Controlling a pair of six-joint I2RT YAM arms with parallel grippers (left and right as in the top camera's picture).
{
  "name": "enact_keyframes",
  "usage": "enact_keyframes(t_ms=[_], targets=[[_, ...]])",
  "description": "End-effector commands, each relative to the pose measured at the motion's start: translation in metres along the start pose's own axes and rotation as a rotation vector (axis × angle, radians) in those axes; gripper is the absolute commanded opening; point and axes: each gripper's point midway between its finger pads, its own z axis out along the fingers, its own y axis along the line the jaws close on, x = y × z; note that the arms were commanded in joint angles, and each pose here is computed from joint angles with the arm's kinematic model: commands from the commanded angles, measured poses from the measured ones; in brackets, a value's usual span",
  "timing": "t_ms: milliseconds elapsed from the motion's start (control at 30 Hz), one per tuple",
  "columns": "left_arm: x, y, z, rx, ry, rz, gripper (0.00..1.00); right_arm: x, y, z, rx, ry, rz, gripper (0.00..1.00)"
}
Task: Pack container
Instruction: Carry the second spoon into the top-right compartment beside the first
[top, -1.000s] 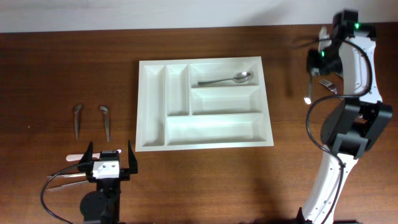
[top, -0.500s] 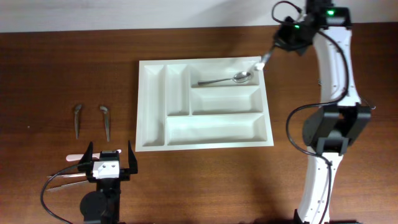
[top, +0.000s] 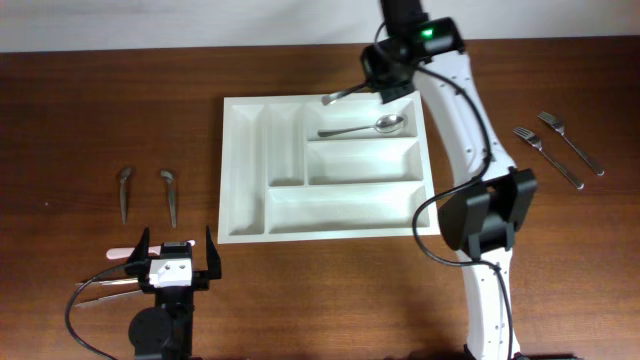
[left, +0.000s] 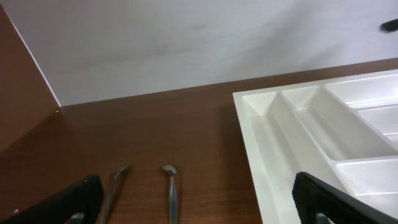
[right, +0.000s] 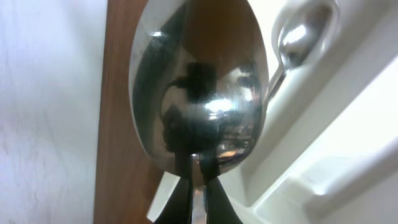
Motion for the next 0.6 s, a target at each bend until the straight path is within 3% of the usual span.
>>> enact_keyframes(t_ms=[0, 567], targets=[[0.001, 0.003, 0.0, -0.018, -0.001, -0.01, 0.99, -0.014, 0.006, -0.01, -0.026, -0.146, 0.124, 0.04], [0.002, 0.003, 0.0, -0.018, -0.001, -0.01, 0.99, -0.017, -0.016, 0.032, 0.064, -0.164, 0.217, 0.04]])
